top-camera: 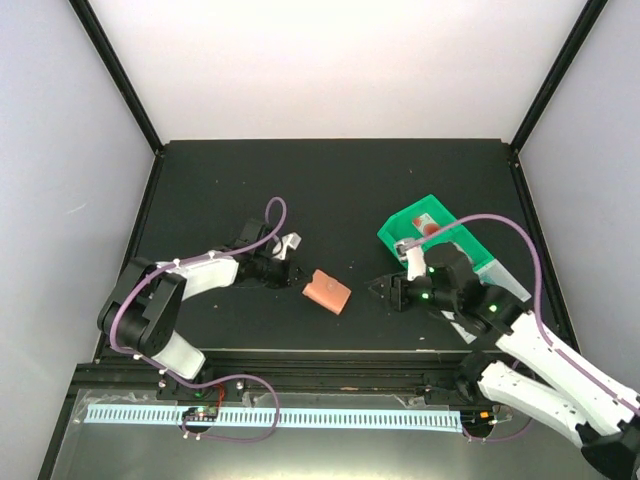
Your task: Take the credit cards out of the card holder
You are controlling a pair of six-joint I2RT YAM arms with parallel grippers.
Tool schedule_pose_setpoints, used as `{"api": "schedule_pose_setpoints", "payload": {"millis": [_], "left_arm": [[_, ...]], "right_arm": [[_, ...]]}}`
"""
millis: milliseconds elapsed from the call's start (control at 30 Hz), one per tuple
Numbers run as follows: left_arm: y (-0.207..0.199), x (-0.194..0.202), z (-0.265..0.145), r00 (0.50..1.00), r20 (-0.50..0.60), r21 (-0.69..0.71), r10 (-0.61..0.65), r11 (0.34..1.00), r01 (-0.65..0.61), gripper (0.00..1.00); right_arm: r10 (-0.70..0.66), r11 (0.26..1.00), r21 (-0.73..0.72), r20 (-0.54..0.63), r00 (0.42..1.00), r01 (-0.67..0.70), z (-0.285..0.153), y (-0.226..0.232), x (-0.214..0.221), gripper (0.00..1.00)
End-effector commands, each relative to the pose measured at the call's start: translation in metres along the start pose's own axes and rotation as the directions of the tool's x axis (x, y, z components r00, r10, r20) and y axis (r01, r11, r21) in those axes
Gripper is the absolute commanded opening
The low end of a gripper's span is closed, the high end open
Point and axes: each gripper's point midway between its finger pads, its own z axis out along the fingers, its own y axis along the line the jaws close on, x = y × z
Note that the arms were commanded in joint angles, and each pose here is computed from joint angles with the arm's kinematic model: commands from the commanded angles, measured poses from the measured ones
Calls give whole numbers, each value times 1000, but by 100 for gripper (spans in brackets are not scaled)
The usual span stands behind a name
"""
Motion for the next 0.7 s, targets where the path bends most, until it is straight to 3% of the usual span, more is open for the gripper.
{"api": "schedule_pose_setpoints", "payload": {"millis": [0,100,300,367,667], "left_arm": [[-20,17,3,996,-55,72,70,995,-66,2],[-21,19,2,995,-55,70,80,995,-76,4],[-25,16,-11,997,-5,33,78,996,-78,29],[-24,14,-19,997,31,7,76,997,-77,37],[-7,23,-53,982,189,-93,26,996,-8,52]], "right_arm": [[-15,999,-32,-105,994,11,23,9,17,58],[-40,999,16,-181,983,44,43,3,31,52],[-96,987,102,-225,970,121,80,-17,36,39],[-121,983,112,-214,969,147,90,-20,32,37],[-187,950,189,-296,937,249,137,-35,34,37]]}}
